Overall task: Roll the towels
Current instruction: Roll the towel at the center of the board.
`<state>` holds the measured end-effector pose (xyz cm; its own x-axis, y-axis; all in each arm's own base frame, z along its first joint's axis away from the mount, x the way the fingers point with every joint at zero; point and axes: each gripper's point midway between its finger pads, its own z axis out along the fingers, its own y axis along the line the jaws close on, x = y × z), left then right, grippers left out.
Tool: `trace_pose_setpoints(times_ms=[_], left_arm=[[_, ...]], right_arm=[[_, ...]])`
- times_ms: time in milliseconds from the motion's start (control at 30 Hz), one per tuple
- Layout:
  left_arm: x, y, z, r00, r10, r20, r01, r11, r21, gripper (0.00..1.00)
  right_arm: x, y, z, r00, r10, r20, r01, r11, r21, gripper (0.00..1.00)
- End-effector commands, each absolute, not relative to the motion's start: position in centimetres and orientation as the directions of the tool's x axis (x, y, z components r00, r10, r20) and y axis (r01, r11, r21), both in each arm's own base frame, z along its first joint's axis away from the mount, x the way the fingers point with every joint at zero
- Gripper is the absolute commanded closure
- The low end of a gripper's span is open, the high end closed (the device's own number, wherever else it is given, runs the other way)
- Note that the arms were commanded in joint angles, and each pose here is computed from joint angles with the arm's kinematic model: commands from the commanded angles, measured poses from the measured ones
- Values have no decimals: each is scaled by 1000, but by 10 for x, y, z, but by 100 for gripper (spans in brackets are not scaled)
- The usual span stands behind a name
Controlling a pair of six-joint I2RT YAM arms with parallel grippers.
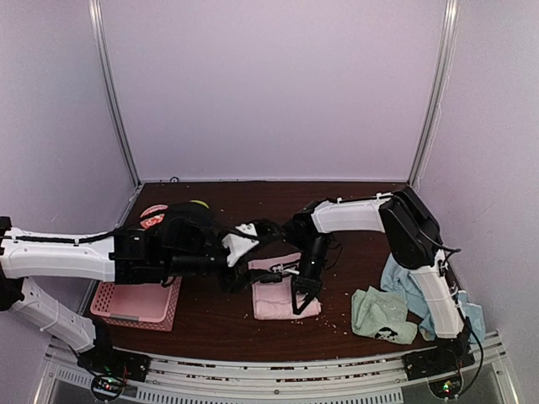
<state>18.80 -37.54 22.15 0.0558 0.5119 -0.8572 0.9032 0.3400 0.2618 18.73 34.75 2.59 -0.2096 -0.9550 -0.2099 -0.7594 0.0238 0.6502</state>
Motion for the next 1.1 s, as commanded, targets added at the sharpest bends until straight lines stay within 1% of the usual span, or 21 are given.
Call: trace_pose_setpoints(times_ms=[0,33,67,133,233,333,467,600,633,700,767,800,867,900,933,967,1000,1067], left_arm=[[172,-398,181,131,666,-735,921,193,339,34],[171,-402,154,113,731,-673,932,156,326,34],[168,-406,138,116,768,-630,937,125,326,34],[163,-413,112,160,816,-556,932,62,358,33],[164,-421,87,186,844,-503,929,15,370,35],[171,-425,68,203,867,-455,917,-6,398,39],[174,-428,50,215,882,-418,913,-30,407,52],[172,-431,43,217,880,-423,919,-38,391,75],[171,-433,45,215,875,-433,922,-36,385,79],[172,-435,47,198,872,-447,924,-14,381,79],[177,-435,47,179,880,-439,920,8,391,68],[179,-434,48,169,883,-437,916,22,400,60],[182,-433,52,165,881,-444,908,39,417,54],[181,-433,56,168,877,-449,904,44,425,53],[181,-434,59,175,874,-454,899,46,436,53],[179,-435,62,187,870,-457,896,39,442,55],[176,-437,63,194,867,-459,897,33,441,60],[173,-439,62,193,868,-457,904,23,426,75]], right_arm=[[191,329,-11,-250,-967,-59,-697,138,704,100],[192,328,-13,-255,-966,-47,-697,150,701,100],[193,327,-14,-254,-966,-44,-697,152,700,100],[194,327,-13,-254,-966,-45,-702,152,696,100],[195,327,-12,-256,-965,-48,-705,153,692,100],[195,327,-12,-259,-965,-46,-704,156,693,100],[193,328,-11,-263,-964,-50,-698,154,700,100],[191,330,-6,-263,-962,-70,-694,138,706,99],[192,330,-4,-264,-962,-76,-696,136,705,98],[193,331,-1,-266,-960,-87,-701,130,701,98],[194,331,1,-270,-959,-90,-704,133,697,98],[194,332,0,-270,-959,-89,-705,133,697,98],[194,332,-1,-270,-959,-85,-704,137,697,98],[194,331,-2,-270,-959,-81,-703,139,697,98],[194,331,-3,-270,-960,-81,-703,139,698,98],[194,331,-4,-270,-960,-80,-701,139,699,98],[194,331,-4,-271,-959,-79,-700,140,700,98],[193,332,-5,-273,-959,-79,-697,140,703,98]])
